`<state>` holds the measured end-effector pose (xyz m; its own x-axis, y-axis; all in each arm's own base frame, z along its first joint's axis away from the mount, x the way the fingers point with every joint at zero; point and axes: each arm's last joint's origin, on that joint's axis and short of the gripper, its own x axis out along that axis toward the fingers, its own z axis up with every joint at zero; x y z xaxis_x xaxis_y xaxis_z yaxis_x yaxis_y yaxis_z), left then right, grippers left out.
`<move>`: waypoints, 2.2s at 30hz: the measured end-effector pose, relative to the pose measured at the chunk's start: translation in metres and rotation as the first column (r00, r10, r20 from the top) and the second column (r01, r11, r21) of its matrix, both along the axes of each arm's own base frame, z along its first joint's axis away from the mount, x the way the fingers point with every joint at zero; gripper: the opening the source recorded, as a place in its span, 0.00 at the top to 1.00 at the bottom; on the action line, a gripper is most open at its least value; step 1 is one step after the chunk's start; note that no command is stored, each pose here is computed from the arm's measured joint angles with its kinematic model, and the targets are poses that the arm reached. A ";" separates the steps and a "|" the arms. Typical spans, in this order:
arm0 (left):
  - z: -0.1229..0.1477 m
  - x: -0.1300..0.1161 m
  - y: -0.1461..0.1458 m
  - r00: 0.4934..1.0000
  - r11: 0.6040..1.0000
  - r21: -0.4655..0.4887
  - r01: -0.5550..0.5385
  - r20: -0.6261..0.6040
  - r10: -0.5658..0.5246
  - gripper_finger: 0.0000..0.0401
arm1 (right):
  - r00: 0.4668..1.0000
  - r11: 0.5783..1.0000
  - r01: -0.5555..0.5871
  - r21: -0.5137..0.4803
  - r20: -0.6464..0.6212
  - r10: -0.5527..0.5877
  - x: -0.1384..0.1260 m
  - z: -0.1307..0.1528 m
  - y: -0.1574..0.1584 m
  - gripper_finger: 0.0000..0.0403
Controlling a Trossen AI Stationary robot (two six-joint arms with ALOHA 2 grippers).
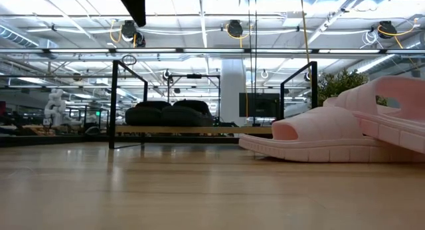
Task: Pick and place slides into the shelf
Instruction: Put the right pink slide on the shelf
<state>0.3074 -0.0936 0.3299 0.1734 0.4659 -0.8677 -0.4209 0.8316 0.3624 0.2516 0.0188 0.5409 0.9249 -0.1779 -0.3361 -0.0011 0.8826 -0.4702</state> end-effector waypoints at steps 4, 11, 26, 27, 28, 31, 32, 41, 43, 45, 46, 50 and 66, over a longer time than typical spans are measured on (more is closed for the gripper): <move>0.002 -0.002 0.001 1.000 1.000 0.004 -0.003 0.004 0.003 0.79 | 0.974 0.991 0.127 0.041 -0.194 -0.117 -0.013 -0.019 0.003 0.99; 0.002 0.000 0.007 1.000 1.000 0.023 -0.011 0.004 0.011 0.79 | 0.916 0.976 0.207 0.075 -0.364 -0.166 -0.025 -0.034 0.005 0.99; 0.002 0.003 0.015 1.000 0.999 0.039 -0.008 -0.010 0.008 0.79 | 0.881 0.954 0.094 0.284 -0.470 0.053 -0.024 -0.046 0.017 0.99; 0.002 0.003 0.015 1.000 0.999 0.040 -0.008 -0.010 0.009 0.79 | 0.872 0.949 0.107 0.296 -0.487 0.054 -0.024 -0.049 0.020 0.99; 0.002 0.003 0.015 1.000 0.999 0.040 -0.008 -0.011 0.008 0.79 | 0.862 0.944 0.121 0.307 -0.504 0.054 -0.024 -0.052 0.023 0.99; 0.002 0.003 0.016 1.000 0.998 0.055 -0.008 -0.006 0.008 0.79 | 0.850 0.928 0.151 0.340 -0.525 0.054 -0.022 -0.058 0.032 0.96; 0.002 0.003 0.016 1.000 0.998 0.060 -0.007 -0.005 0.007 0.79 | 0.842 0.927 0.153 0.343 -0.536 0.059 -0.022 -0.061 0.036 0.94; 0.002 0.003 0.016 1.000 0.997 0.080 0.003 -0.006 -0.002 0.79 | 0.756 0.892 0.274 0.360 -0.654 0.032 -0.013 -0.096 0.060 0.70; 0.002 0.003 0.016 1.000 0.996 0.085 0.009 -0.009 -0.008 0.79 | 0.723 0.891 0.296 0.344 -0.690 0.027 -0.012 -0.107 0.066 0.65; 0.002 0.003 0.017 1.000 0.996 0.091 0.015 -0.012 -0.014 0.79 | 0.681 0.892 0.307 0.331 -0.731 0.037 -0.011 -0.121 0.074 0.62; 0.002 0.003 0.017 1.000 0.995 0.093 0.019 -0.014 -0.018 0.79 | 0.658 0.891 0.316 0.327 -0.752 0.043 -0.011 -0.127 0.078 0.61; 0.002 0.003 0.017 0.999 0.995 0.095 0.028 -0.019 -0.026 0.79 | 0.563 0.871 0.391 0.298 -0.826 0.030 -0.013 -0.155 0.091 0.60; 0.003 0.003 0.017 0.999 0.992 0.119 0.050 -0.029 -0.046 0.79 | 0.377 0.796 0.589 0.136 -0.918 -0.122 -0.030 -0.231 0.126 0.61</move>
<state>0.3107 -0.0766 0.3327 0.1763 0.5584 -0.8106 -0.3708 0.8005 0.4708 0.2212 0.1445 0.3099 0.0039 -0.0555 -0.9985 0.1836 0.9815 -0.0538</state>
